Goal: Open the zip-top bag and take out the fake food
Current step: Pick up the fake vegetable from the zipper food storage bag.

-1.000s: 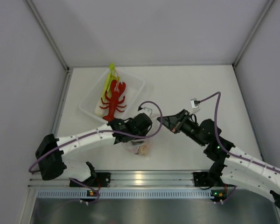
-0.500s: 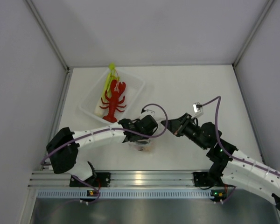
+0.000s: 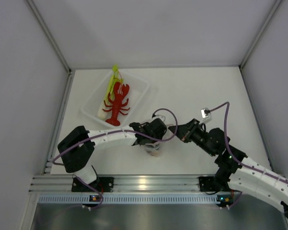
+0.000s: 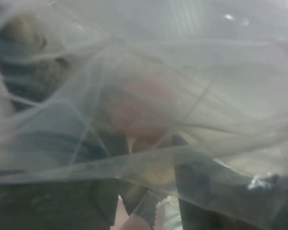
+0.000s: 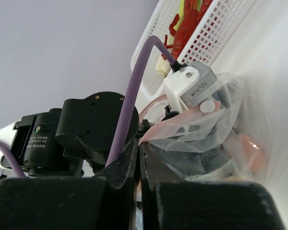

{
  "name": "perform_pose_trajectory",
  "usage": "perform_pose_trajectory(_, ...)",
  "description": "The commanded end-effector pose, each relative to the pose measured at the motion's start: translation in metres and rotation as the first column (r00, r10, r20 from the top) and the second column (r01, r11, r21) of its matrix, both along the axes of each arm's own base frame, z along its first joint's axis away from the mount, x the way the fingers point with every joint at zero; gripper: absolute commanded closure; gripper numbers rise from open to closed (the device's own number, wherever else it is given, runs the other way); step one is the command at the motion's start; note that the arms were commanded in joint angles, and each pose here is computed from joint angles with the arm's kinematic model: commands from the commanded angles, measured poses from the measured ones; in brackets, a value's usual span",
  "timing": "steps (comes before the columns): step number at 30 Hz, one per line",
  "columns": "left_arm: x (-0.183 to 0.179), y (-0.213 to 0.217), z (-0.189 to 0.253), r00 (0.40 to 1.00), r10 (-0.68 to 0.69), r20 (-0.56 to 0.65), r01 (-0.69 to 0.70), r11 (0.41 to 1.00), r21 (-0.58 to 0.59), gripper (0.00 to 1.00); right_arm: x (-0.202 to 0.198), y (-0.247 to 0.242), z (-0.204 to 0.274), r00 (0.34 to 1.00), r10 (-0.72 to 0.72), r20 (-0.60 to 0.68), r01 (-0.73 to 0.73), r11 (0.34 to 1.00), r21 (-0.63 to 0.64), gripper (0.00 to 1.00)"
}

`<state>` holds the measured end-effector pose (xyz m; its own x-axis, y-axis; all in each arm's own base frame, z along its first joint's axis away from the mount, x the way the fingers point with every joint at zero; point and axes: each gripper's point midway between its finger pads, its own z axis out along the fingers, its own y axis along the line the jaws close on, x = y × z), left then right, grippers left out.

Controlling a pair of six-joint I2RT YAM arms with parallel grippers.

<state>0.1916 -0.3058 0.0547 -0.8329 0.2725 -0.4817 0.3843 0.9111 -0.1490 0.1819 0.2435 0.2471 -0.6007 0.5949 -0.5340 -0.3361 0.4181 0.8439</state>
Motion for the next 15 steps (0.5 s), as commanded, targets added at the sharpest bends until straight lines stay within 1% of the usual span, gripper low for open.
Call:
perform_pose_trajectory(1, -0.007, -0.002, -0.012, 0.998, -0.022, -0.053, 0.023, 1.0, 0.018, 0.51, -0.001, -0.005, 0.036, 0.996, -0.019, 0.088, 0.012, 0.997, 0.076, 1.0)
perform_pose_trajectory(2, -0.008, -0.002, -0.012, 0.998, -0.026, -0.055, 0.027, 0.999, 0.017, 0.56, 0.001, -0.006, 0.034, 0.996, -0.026, 0.084, 0.02, 0.998, 0.067, 1.0)
perform_pose_trajectory(5, -0.011, -0.001, -0.009, 0.998, -0.023, -0.053, 0.024, 1.0, 0.008, 0.58, 0.002, -0.007, 0.033, 0.996, -0.035, 0.088, 0.03, 0.998, 0.054, 1.0)
perform_pose_trajectory(7, -0.011, 0.0, -0.002, 0.999, -0.023, -0.043, 0.022, 1.0, -0.01, 0.55, 0.003, -0.007, 0.033, 0.995, -0.035, 0.096, 0.032, 0.999, 0.033, 1.0)
perform_pose_trajectory(8, -0.012, -0.001, 0.001, 0.999, -0.025, -0.038, 0.024, 1.0, -0.019, 0.5, 0.005, -0.007, 0.032, 0.994, -0.04, 0.099, 0.039, 0.999, 0.016, 1.0)
perform_pose_trajectory(9, -0.011, -0.001, 0.008, 1.0, -0.022, -0.021, 0.021, 0.999, -0.034, 0.48, 0.006, -0.007, 0.028, 0.995, -0.039, 0.094, 0.04, 0.999, -0.013, 1.0)
perform_pose_trajectory(10, -0.01, 0.001, 0.01, 1.0, -0.015, -0.012, 0.014, 0.999, -0.036, 0.46, 0.005, -0.006, 0.033, 0.993, -0.029, 0.115, 0.032, 0.999, -0.027, 1.0)
perform_pose_trajectory(15, 0.003, 0.01, 0.025, 0.996, 0.068, 0.065, -0.064, 0.997, -0.052, 0.44, -0.002, 0.0, 0.051, 0.986, 0.04, 0.161, -0.027, 0.996, -0.081, 1.0)
